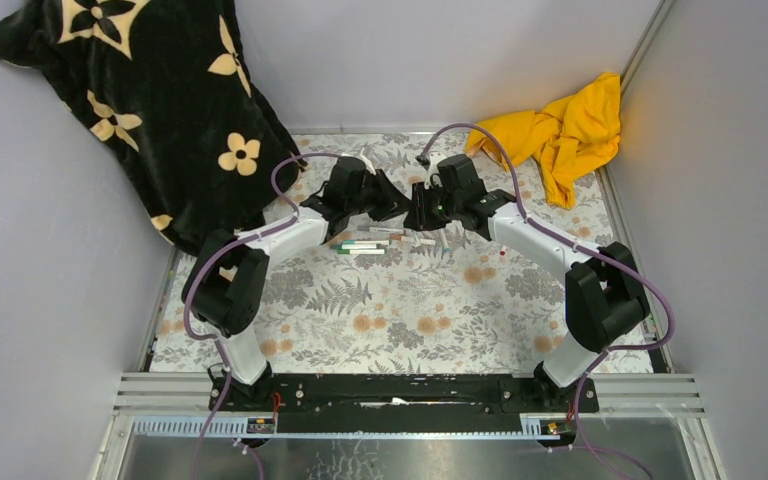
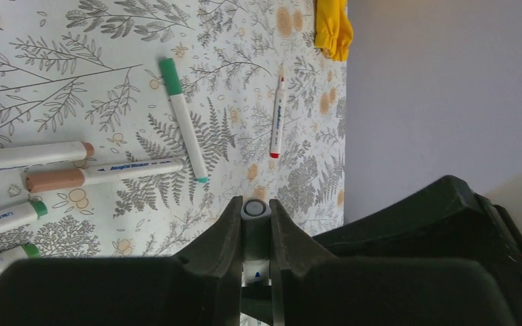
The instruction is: Open the pen caps
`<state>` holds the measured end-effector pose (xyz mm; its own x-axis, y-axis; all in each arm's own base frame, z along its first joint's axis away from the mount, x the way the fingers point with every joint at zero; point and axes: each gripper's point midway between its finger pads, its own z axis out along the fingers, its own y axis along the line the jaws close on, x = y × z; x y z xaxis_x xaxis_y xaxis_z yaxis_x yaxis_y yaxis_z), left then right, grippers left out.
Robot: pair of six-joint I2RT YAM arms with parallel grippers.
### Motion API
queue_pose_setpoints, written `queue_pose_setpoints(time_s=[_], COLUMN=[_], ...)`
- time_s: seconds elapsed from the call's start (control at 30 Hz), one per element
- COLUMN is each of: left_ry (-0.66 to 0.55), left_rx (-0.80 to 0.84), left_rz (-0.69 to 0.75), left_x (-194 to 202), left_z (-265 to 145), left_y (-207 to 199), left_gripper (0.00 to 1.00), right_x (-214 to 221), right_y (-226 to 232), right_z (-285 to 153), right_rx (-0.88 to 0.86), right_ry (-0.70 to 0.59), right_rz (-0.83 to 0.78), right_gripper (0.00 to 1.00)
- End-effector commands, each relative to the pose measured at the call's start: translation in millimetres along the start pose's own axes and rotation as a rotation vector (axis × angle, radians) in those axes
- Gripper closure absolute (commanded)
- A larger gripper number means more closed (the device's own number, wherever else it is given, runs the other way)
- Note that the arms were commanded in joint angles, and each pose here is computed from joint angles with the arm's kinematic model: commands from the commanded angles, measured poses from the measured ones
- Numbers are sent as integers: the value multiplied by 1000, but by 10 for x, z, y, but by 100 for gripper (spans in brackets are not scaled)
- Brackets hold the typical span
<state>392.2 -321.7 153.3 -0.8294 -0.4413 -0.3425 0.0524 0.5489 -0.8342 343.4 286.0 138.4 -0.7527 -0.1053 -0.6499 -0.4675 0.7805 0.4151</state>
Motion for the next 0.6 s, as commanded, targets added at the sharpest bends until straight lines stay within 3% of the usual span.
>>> queue_pose_setpoints(time_s=[0.0,0.17,0.2,0.27,0.3,0.47,0.57], left_ry=[-21,-17,-18,-17,-20,-70,-76], left_rx=[114,127,128,127,116,31,36], left_rz=[20,18,19,22,24,62,9], left_x=[-47,-43,-41,-36,-35,-197,-322], left_z=[-133,-167,-170,-170,-161,-48,11], left_y=[-354,-401,-405,-404,-371,-179,3], left_gripper=[100,100,100,100,100,100,100], right_x=[-197,-200,-204,-195,-182,-23,148], right_y=[154,152,155,146,139,77,10], right_z=[-2,46,57,86,96,123,110], right_rx=[-54,-56,-58,-57,-55,-34,-16], right_ry=[-53,-55,-55,-49,-44,-16,1], right_rz=[-8,1,4,12,18,69,88], right_gripper=[70,74,79,98,100,100,100])
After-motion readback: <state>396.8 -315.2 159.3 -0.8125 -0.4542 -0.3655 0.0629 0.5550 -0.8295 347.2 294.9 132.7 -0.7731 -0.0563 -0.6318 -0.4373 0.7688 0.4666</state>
